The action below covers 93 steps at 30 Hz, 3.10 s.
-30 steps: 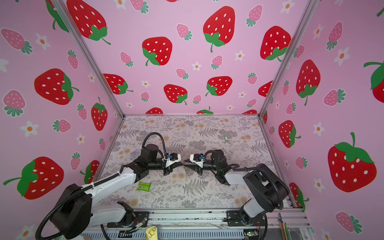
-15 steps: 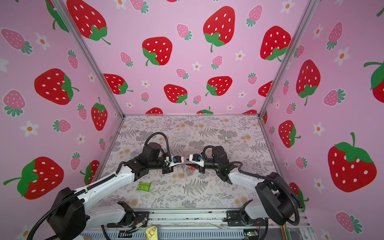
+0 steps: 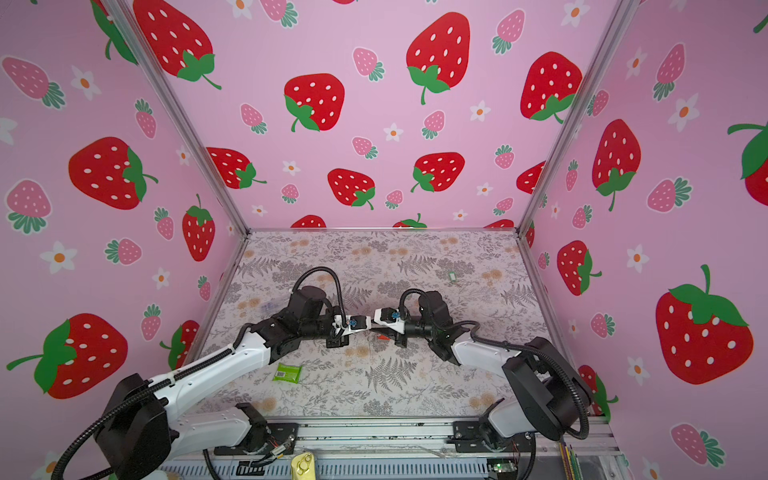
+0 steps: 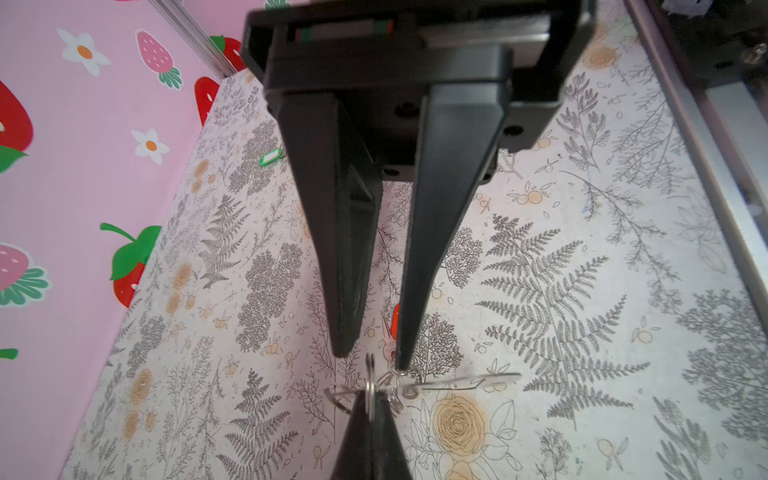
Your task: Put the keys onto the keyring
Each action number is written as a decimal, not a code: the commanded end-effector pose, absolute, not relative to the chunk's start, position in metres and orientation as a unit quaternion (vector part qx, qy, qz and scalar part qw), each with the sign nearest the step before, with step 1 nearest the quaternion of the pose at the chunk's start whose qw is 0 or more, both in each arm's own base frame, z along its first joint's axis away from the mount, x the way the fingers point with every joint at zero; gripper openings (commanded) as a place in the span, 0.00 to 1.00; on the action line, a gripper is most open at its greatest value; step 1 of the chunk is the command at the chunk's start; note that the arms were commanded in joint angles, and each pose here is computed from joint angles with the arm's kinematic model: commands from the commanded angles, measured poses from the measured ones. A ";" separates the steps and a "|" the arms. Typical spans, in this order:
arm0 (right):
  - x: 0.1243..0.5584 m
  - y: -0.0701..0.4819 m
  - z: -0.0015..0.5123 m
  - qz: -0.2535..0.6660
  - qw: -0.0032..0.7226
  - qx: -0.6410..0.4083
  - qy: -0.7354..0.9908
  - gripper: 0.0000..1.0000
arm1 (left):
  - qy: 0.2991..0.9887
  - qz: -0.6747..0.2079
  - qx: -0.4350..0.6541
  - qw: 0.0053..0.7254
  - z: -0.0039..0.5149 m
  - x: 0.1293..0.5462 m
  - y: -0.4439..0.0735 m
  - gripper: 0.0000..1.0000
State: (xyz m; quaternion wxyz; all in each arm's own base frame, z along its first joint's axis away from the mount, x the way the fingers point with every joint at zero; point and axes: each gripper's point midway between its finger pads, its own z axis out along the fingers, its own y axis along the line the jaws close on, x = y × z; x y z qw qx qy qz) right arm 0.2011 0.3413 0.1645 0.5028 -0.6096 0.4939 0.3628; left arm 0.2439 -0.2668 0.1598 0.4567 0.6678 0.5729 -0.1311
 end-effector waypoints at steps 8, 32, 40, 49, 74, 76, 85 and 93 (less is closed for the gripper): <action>0.194 0.322 0.156 0.316 0.508 -0.619 0.509 0.28 | 0.483 -0.062 0.694 0.531 0.169 0.240 -0.270 0.00; 0.186 0.335 0.179 0.362 0.514 -0.620 0.470 0.21 | 0.494 -0.059 0.702 0.509 0.168 0.239 -0.277 0.00; 0.181 0.342 0.178 0.377 0.505 -0.625 0.461 0.18 | 0.518 -0.091 0.699 0.484 0.166 0.238 -0.282 0.00; 0.185 0.348 0.175 0.372 0.505 -0.624 0.466 0.16 | 0.521 -0.106 0.702 0.475 0.167 0.232 -0.281 0.00; 0.186 0.351 0.175 0.380 0.511 -0.610 0.471 0.02 | 0.574 -0.230 0.599 0.509 0.171 0.237 -0.255 0.11; 0.186 0.353 0.175 0.387 0.509 -0.608 0.470 0.02 | 0.573 -0.238 0.590 0.517 0.171 0.237 -0.255 0.13; 0.186 0.354 0.175 0.397 0.505 -0.605 0.471 0.00 | 0.568 -0.259 0.581 0.522 0.169 0.236 -0.259 0.19; 0.187 0.354 0.179 0.404 0.510 -0.596 0.471 0.00 | 0.561 -0.277 0.585 0.516 0.167 0.233 -0.264 0.16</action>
